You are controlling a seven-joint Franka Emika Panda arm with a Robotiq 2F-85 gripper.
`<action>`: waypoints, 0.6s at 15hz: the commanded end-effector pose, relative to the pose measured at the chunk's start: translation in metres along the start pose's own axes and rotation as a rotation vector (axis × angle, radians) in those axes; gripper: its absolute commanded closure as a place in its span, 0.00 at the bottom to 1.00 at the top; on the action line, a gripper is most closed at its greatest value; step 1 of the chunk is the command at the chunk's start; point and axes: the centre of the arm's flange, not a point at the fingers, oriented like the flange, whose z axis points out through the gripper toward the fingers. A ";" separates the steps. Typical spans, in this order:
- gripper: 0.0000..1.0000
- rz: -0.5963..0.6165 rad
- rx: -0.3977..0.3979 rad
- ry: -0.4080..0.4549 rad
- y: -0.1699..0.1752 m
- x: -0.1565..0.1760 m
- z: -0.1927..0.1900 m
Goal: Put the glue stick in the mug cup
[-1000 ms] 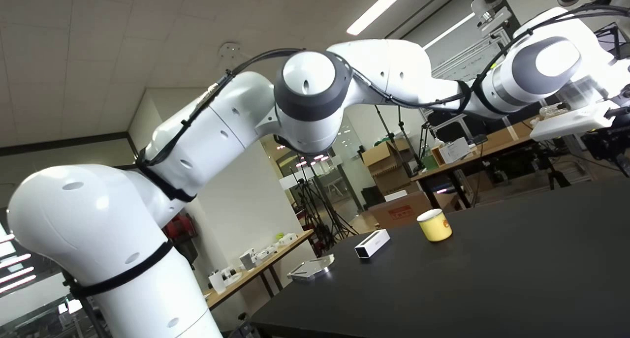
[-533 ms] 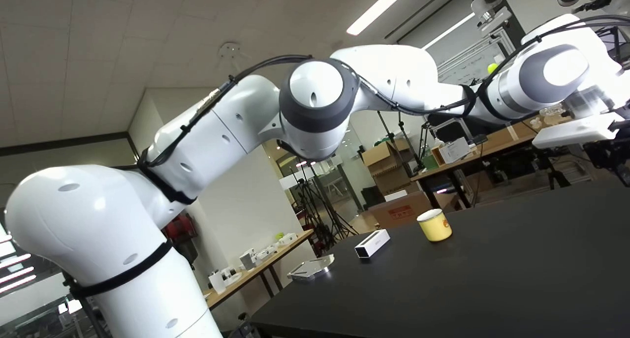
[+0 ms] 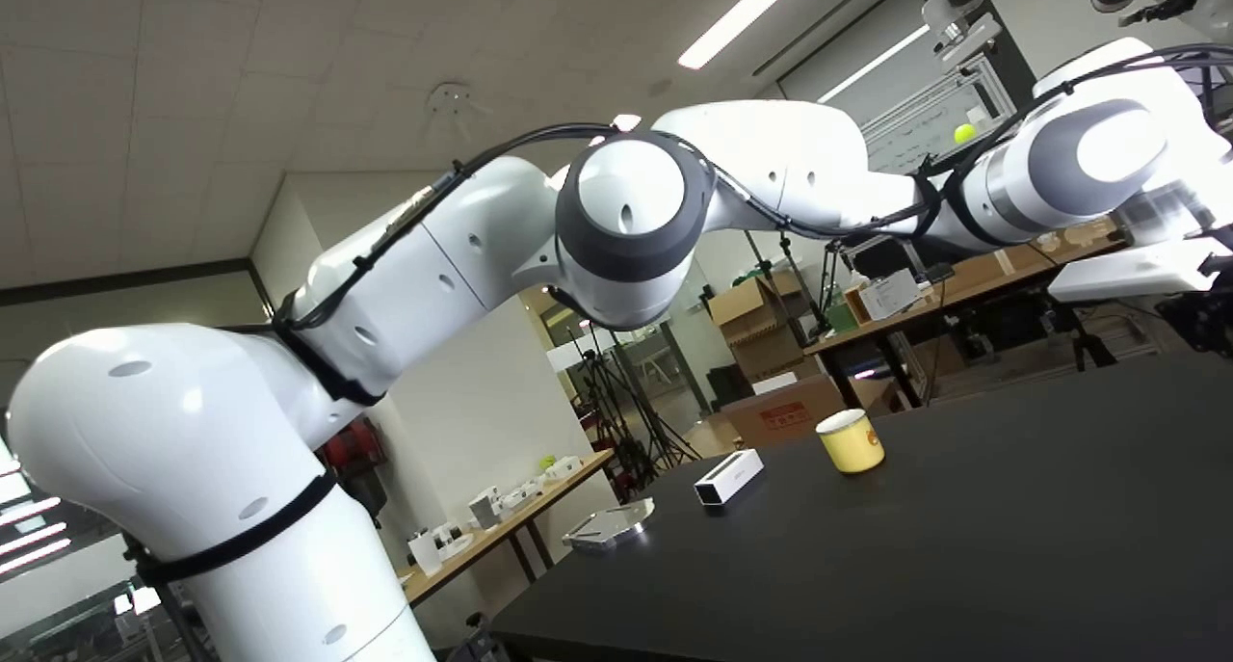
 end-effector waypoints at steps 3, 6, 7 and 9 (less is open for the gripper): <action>0.81 0.018 0.027 -0.003 -0.011 0.035 -0.005; 0.91 -0.005 0.048 0.003 -0.026 0.031 -0.036; 0.91 -0.015 0.056 0.018 -0.033 0.029 -0.048; 0.91 -0.059 0.076 0.053 -0.049 0.023 -0.079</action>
